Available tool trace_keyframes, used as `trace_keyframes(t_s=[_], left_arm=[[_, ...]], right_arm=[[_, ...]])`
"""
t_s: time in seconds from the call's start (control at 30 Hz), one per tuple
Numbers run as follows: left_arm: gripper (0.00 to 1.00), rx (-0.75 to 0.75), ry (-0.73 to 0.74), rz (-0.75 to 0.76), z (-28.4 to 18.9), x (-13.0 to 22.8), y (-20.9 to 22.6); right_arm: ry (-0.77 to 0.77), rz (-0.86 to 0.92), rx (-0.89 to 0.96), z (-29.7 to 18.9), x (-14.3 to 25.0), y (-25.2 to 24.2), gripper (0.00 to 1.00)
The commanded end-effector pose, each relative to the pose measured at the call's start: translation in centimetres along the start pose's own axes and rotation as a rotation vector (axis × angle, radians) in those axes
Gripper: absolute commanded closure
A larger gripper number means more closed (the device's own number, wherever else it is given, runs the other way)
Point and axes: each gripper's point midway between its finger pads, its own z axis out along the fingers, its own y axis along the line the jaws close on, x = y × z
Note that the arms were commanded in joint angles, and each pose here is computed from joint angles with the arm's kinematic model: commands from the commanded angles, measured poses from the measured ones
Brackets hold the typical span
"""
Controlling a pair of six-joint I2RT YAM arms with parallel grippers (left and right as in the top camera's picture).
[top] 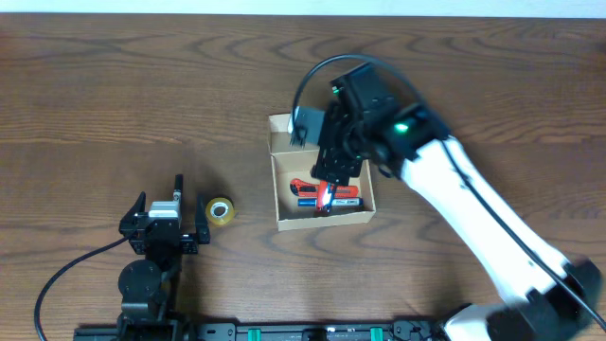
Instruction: Pack container
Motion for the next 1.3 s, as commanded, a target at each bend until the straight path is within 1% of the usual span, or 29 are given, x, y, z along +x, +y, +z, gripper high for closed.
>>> trace_keyframes(t_s=[0.0, 0.07, 0.17, 0.27, 0.33, 0.37, 0.43, 0.5, 0.57, 0.7, 0.8, 0.97, 1.03, 1.13, 1.2, 1.27], left_arm=[[0.05, -0.018, 0.041, -0.006, 0.3, 1.8, 0.2], [0.05, -0.018, 0.041, -0.006, 0.3, 1.8, 0.2], [0.05, 0.004, 0.039, -0.007, 0.3, 1.7, -0.1], [0.05, 0.001, -0.025, -0.018, 0.2, 0.1, 0.0], [0.05, 0.044, -0.057, -0.091, 0.0, -1.2, -0.7], [0.05, 0.059, -0.047, -0.153, -0.2, -1.5, -0.8], [0.05, 0.059, 0.03, -0.311, -1.1, -1.6, -0.8], [0.05, 0.05, 0.119, -0.377, -2.3, -1.6, -0.8], [0.05, 0.042, 0.197, -0.37, -3.7, -2.3, -0.6], [0.05, -0.031, 0.327, -0.353, -5.4, -5.2, 0.8], [0.05, -0.049, 0.446, -0.341, -5.2, -7.2, 1.0], [0.05, -0.018, 0.695, -0.32, -3.9, -9.7, 0.3], [0.05, -0.01, 0.744, -0.314, -3.0, -11.0, 0.1], [0.05, 0.04, 0.769, -0.226, -1.5, -12.5, -0.1], [0.05, 0.043, 0.796, -0.19, -0.4, -12.6, 0.0], [0.05, 0.022, 0.844, -0.184, 0.5, -11.7, 0.2]], right_arm=[[-0.133, 0.222, 0.104, -6.0, -2.1, -1.6, 0.02], [-0.181, 0.289, 0.151, -8.5, -2.1, -2.4, 0.01], [-0.227, 0.384, 0.218, -11.7, -1.1, -3.7, 0.01], [-0.221, 0.514, 0.337, -14.3, 1.7, -6.1, 0.01], [-0.19, 0.66, 0.461, -16.1, 4.7, -8.4, 0.01], [-0.173, 0.738, 0.519, -16.9, 6.3, -9.4, 0.01], [-0.142, 0.856, 0.587, -18.0, 9.2, -10.6, 0.01], [-0.108, 0.917, 0.609, -18.3, 11.4, -11.3, 0.01], [-0.072, 0.965, 0.624, -18.5, 13.4, -11.8, 0.01], [-0.005, 1.039, 0.631, -17.9, 16.5, -12.6, 0.01], [0.04, 1.085, 0.625, -17.1, 18.4, -13.2, 0.01], [0.111, 1.162, 0.612, -15.6, 21.9, -14.4, 0.01], [0.137, 1.191, 0.604, -15.0, 23.2, -14.7, 0.01], [0.174, 1.212, 0.578, -13.9, 24.7, -15.0, 0.01], [0.187, 1.23, 0.554, -13.1, 25.4, -15.1, 0.01], [0.191, 1.243, 0.525, -12.2, 25.8, -15.1, 0.01]])
